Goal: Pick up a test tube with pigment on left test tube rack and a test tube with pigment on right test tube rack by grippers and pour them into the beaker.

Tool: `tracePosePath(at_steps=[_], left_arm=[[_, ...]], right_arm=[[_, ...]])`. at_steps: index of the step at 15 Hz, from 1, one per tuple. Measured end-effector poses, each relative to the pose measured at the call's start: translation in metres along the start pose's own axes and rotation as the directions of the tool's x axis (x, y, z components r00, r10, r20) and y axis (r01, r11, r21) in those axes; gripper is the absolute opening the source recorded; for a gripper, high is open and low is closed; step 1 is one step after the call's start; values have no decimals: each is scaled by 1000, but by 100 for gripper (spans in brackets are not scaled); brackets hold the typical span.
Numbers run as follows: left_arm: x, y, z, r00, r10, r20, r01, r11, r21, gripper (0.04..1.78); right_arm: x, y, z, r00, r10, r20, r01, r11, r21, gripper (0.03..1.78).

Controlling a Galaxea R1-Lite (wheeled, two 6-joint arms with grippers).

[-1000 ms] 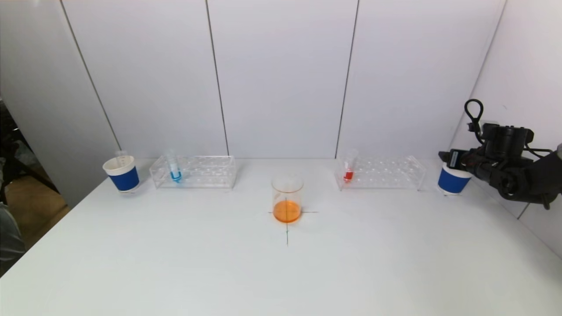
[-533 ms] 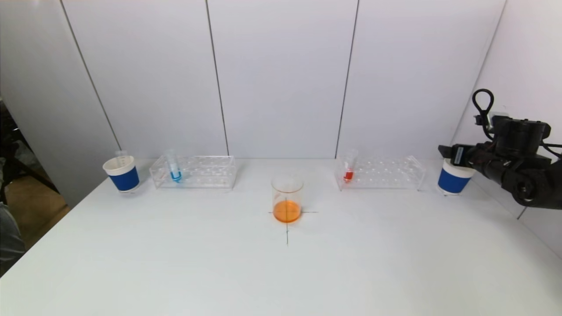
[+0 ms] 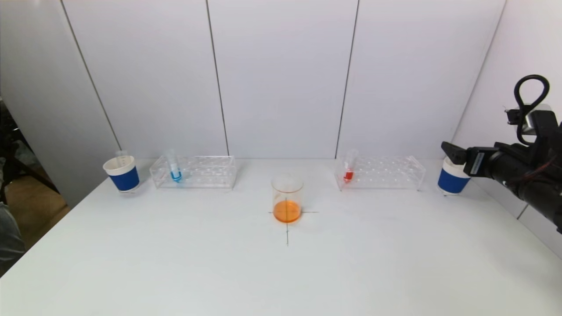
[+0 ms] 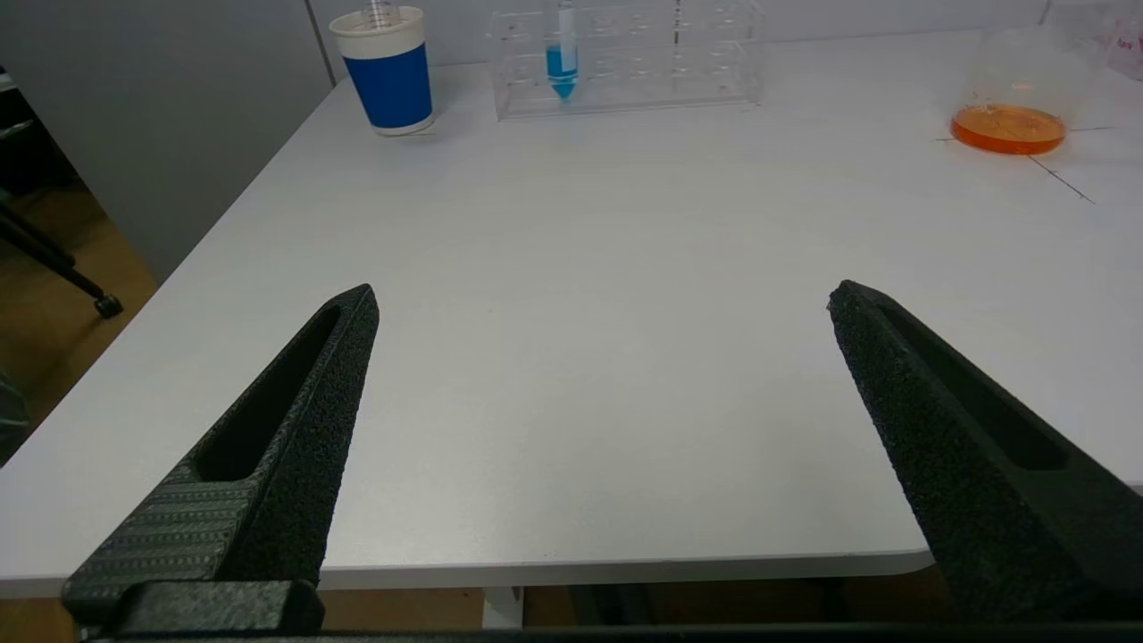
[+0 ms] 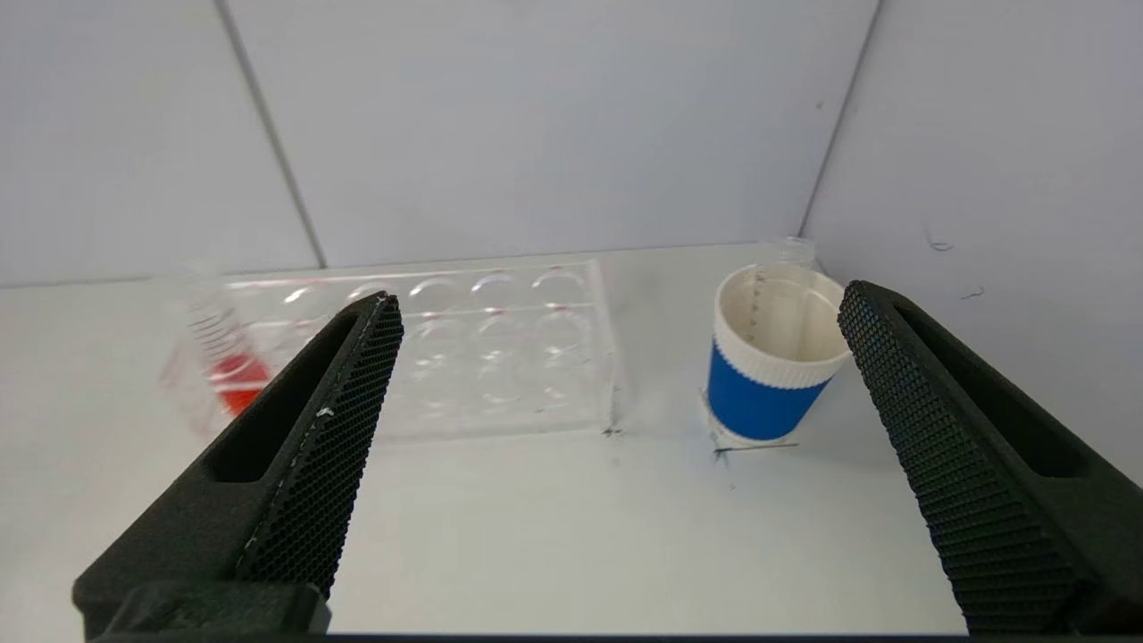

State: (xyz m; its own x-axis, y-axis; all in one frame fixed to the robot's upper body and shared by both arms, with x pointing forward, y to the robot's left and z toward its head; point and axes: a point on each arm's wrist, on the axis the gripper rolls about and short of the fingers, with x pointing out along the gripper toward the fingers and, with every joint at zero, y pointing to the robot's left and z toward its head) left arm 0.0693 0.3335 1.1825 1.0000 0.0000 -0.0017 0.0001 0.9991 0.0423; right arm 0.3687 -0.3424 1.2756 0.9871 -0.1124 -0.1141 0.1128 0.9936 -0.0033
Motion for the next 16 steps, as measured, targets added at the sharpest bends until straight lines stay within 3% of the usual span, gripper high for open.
tracePosePath(at_steps=[3,6,13,16], left_arm=[[0,0,0,1000,0,0,0,1000,0,176],[0,0,0,1000,1,0,-1,1000,0,176],[0,0,0,1000,0,0,0,1000,0,176],[0,0,0,1000,0,0,0,1000,0,176]], right_arm=[[-51,12,0,998,66,24,-66,998,-7,177],[-97,9,-4,995,81,61,-81,997,-13,177],[-176,-11,-19,988,-54,146,55,998,-9,177],[-205,-18,-26,984,-77,163,81,996,-21,177]])
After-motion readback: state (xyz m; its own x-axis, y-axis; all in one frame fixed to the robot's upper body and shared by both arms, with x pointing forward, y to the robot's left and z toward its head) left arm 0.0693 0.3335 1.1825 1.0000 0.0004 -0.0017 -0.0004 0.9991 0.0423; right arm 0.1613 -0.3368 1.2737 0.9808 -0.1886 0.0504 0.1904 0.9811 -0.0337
